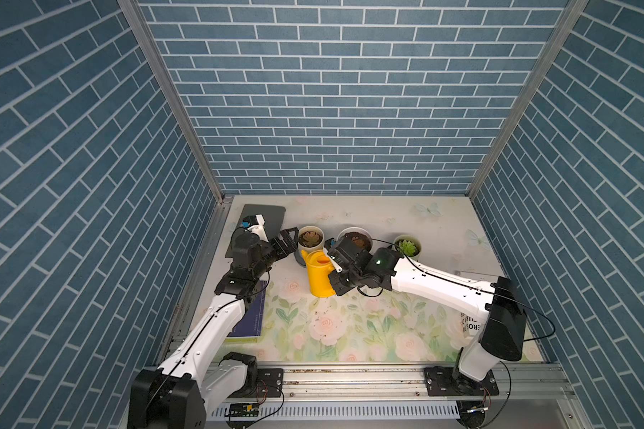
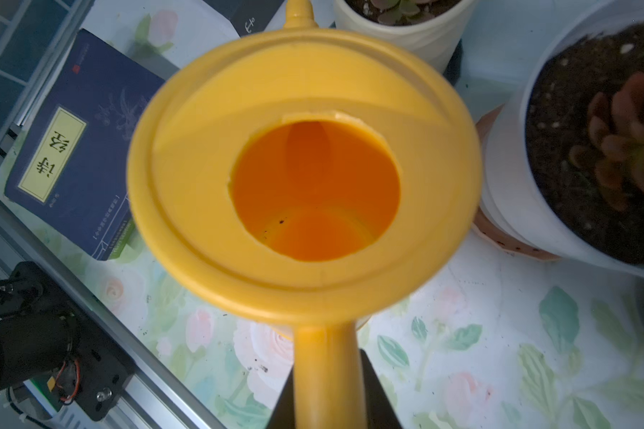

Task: Water the succulent around the soil edge
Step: Water the soil of the potted plant with water.

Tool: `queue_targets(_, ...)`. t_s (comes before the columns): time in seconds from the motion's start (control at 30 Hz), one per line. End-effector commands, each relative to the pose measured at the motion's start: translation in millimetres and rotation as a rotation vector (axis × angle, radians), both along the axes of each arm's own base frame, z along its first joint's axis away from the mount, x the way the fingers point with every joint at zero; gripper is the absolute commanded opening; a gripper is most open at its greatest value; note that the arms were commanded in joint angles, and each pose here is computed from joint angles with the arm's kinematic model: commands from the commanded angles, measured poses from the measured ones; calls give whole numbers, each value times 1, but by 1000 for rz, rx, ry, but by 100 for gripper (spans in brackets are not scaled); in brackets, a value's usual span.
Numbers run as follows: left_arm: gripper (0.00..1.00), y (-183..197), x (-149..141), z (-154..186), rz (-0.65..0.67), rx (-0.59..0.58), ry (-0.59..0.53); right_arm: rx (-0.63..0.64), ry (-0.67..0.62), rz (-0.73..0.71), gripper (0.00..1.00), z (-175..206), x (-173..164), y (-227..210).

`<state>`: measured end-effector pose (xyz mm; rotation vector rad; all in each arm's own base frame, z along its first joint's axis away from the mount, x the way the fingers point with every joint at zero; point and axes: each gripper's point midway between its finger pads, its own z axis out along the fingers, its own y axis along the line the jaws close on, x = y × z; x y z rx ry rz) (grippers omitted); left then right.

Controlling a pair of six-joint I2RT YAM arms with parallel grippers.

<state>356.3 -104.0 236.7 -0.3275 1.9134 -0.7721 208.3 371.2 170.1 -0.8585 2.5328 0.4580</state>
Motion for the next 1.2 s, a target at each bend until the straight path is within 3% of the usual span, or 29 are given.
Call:
queue_targets(0.0, 100, -1, -2, 2, -10, 3, -13, -25, 12, -4, 0, 27, -9, -33)
queue_targets(0.3, 100, -1, -2, 4, -11, 3, -17, -78, 73, -46, 0, 50, -18, -82)
queue_targets(0.67, 100, -1, -4, 6, -12, 2, -24, -164, 126, -75, 0, 52, 9, -129)
queue_targets(1.17, 100, -1, -3, 2, -8, 3, -18, -196, 173, -42, 0, 48, 9, -131)
